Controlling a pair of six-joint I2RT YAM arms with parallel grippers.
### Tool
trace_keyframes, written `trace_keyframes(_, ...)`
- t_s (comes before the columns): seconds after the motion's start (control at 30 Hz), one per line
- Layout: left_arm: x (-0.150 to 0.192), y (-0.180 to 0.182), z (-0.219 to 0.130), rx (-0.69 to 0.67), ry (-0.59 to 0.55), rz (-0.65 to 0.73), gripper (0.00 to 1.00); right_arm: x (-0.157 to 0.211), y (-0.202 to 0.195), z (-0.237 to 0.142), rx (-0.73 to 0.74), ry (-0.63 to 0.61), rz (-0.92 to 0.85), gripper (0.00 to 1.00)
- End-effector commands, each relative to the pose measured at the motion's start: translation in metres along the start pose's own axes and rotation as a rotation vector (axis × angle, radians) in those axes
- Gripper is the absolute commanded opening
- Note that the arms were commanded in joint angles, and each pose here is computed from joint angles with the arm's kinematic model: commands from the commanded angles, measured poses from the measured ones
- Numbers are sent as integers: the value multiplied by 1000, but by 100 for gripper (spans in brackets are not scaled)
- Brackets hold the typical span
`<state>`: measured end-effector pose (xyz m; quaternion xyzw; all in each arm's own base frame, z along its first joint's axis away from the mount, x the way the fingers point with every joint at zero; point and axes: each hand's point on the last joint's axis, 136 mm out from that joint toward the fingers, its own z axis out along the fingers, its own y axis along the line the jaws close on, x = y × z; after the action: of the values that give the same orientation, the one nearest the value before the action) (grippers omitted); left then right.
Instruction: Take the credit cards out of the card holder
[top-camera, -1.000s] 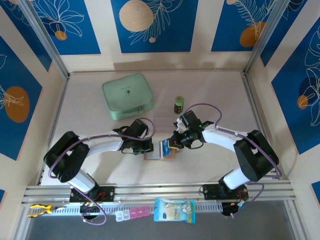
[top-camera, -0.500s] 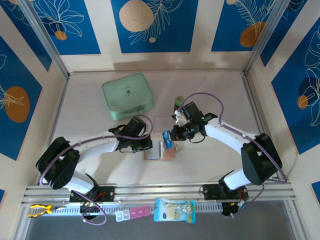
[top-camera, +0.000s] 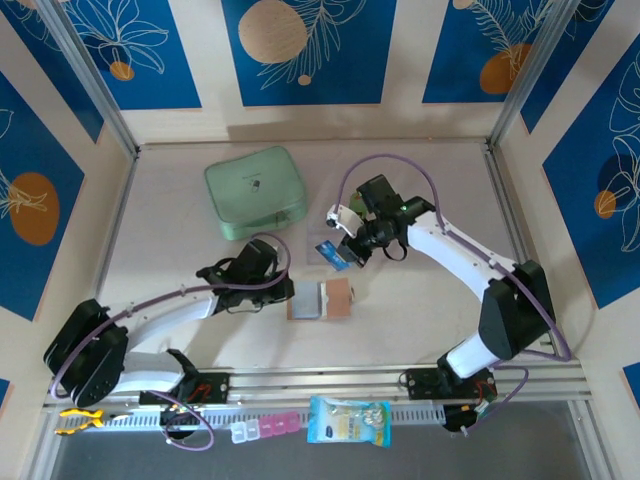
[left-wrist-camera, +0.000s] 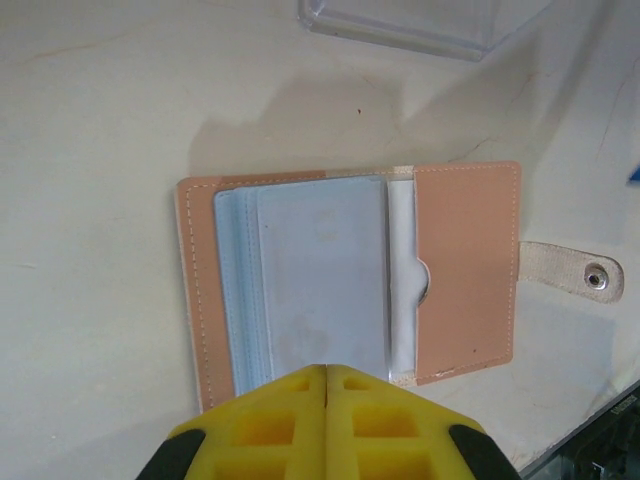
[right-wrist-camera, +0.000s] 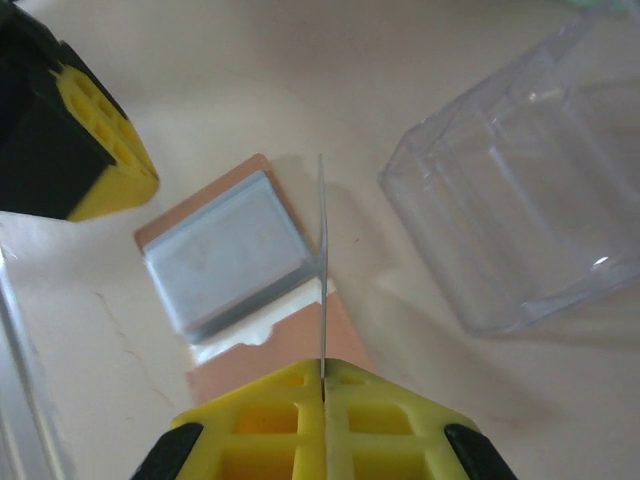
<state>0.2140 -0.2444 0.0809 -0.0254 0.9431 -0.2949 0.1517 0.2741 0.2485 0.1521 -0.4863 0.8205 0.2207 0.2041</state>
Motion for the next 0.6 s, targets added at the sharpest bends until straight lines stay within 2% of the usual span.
trace_keyframes(0.0, 0, 10, -6, -27, -23, -24, 0, 9, -10, 1, -9, 98, -221, 0)
trace_keyframes(0.17, -1, 16, -11, -33, -38, -33, 0, -7, -27, 4, -39, 117, -292, 0)
trace_keyframes(0.57, -4, 24, -16, -44, -48, -46, 0, -23, -50, 23, -135, 168, -294, 0)
